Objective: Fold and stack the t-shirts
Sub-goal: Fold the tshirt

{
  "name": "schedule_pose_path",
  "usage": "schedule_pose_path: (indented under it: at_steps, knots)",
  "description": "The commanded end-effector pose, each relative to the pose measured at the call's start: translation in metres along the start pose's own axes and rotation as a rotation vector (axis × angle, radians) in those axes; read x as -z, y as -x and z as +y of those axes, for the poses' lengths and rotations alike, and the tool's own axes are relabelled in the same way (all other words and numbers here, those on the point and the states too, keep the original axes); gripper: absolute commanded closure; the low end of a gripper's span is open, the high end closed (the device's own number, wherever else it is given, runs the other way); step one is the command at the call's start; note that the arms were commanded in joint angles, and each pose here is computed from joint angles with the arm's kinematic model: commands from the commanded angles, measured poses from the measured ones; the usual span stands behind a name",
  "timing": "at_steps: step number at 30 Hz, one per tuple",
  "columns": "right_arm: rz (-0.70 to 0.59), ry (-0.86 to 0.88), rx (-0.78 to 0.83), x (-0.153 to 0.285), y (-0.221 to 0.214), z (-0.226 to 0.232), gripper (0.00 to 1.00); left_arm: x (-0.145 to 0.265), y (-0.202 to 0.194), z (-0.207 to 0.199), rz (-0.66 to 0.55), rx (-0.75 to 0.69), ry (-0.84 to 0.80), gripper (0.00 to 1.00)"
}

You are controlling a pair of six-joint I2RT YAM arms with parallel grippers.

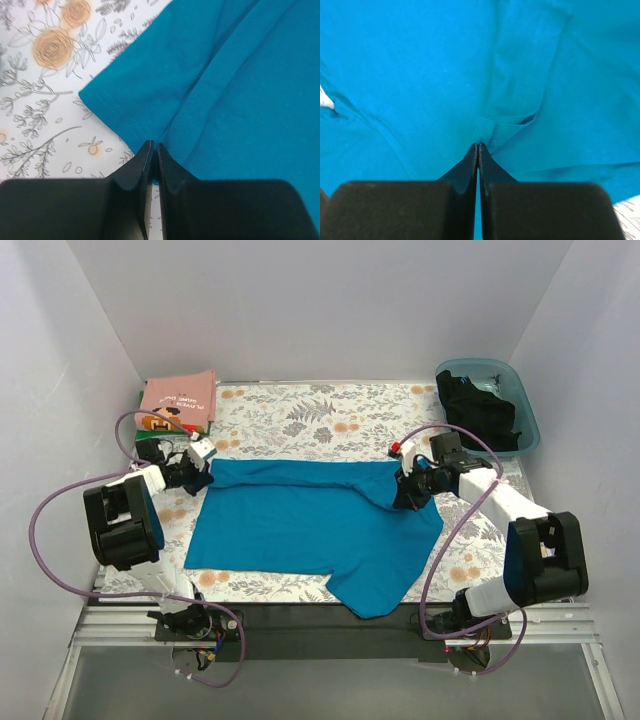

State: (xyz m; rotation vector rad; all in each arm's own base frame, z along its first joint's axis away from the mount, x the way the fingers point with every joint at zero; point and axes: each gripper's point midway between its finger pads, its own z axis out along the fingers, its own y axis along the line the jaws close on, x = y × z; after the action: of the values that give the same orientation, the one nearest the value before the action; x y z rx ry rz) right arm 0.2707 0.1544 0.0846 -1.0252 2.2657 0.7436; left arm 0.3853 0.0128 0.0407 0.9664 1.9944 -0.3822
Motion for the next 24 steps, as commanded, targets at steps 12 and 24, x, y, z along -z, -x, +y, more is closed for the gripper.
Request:
schedule_pose_path:
  at_steps: [12,24]
  knots:
    - [0.072,0.027,0.137,0.043,0.022,0.013,0.40,0.045,0.032,-0.018,-0.031,-0.005,-0.179,0.66]
    - [0.044,0.024,-0.039,-0.031,0.093,-0.036,0.62,-0.018,0.093,-0.041,-0.103,0.009,-0.154,0.66]
